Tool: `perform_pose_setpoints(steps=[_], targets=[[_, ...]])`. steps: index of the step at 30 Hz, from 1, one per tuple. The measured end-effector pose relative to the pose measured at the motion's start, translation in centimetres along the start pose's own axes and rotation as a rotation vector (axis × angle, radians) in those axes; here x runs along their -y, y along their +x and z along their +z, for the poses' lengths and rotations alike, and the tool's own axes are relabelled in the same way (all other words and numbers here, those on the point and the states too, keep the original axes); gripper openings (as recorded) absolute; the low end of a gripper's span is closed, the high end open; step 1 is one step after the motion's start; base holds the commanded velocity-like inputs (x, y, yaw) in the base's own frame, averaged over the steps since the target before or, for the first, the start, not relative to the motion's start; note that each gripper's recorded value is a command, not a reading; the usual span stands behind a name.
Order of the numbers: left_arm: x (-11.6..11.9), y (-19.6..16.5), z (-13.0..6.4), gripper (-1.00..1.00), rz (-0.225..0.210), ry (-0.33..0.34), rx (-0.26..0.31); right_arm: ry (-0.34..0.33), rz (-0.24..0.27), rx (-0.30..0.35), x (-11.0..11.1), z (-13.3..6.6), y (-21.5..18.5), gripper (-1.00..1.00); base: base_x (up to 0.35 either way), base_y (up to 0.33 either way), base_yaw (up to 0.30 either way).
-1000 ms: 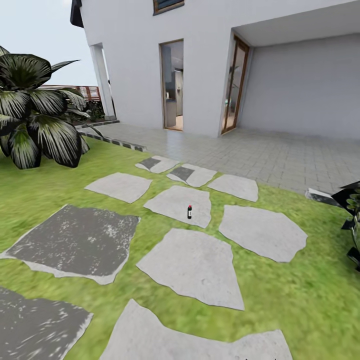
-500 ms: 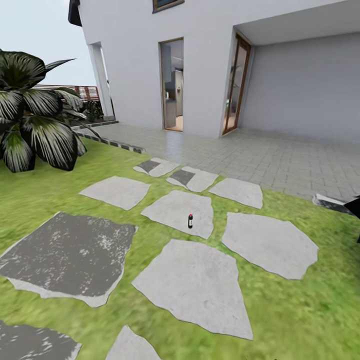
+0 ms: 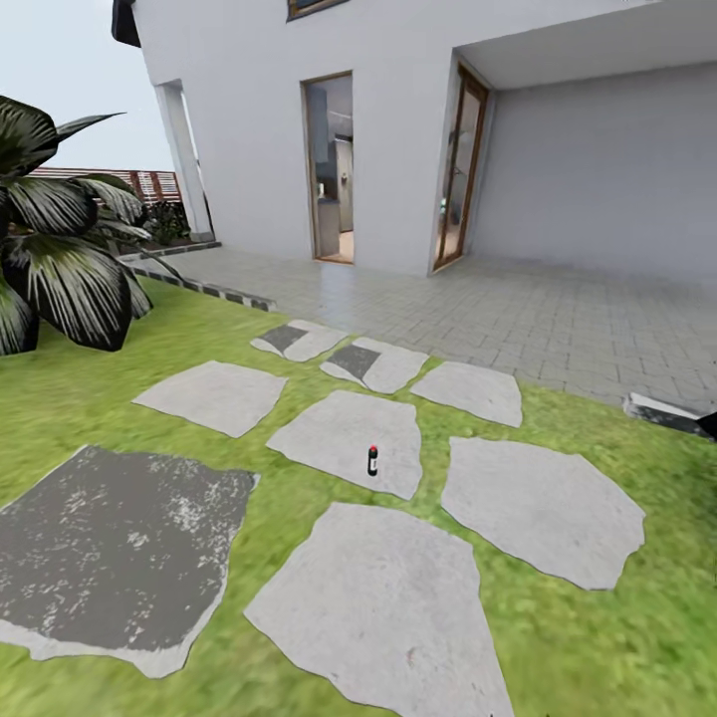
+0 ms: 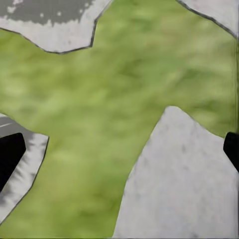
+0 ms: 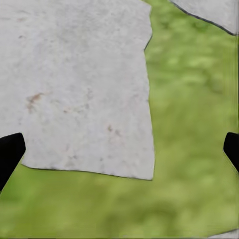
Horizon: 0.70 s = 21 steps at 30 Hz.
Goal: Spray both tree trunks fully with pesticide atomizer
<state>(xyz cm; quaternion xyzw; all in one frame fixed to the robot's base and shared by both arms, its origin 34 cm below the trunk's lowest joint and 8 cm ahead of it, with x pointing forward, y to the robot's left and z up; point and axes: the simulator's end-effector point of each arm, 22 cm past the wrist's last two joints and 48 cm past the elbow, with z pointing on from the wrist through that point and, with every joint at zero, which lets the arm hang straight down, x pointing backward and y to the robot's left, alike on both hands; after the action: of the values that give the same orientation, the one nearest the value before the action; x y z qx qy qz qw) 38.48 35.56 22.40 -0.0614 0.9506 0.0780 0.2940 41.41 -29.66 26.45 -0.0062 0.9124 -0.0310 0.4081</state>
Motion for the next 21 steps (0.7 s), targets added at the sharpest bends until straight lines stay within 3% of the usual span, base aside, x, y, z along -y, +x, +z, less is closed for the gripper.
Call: perform_pose_setpoints(steps=[21], targets=[[-0.05,-0.01,0.01,1.00,0.000,-0.001,0.000,0.000,0.000,0.000,0.00,0.00,0.01,1.00,0.293,0.190,-0.264]])
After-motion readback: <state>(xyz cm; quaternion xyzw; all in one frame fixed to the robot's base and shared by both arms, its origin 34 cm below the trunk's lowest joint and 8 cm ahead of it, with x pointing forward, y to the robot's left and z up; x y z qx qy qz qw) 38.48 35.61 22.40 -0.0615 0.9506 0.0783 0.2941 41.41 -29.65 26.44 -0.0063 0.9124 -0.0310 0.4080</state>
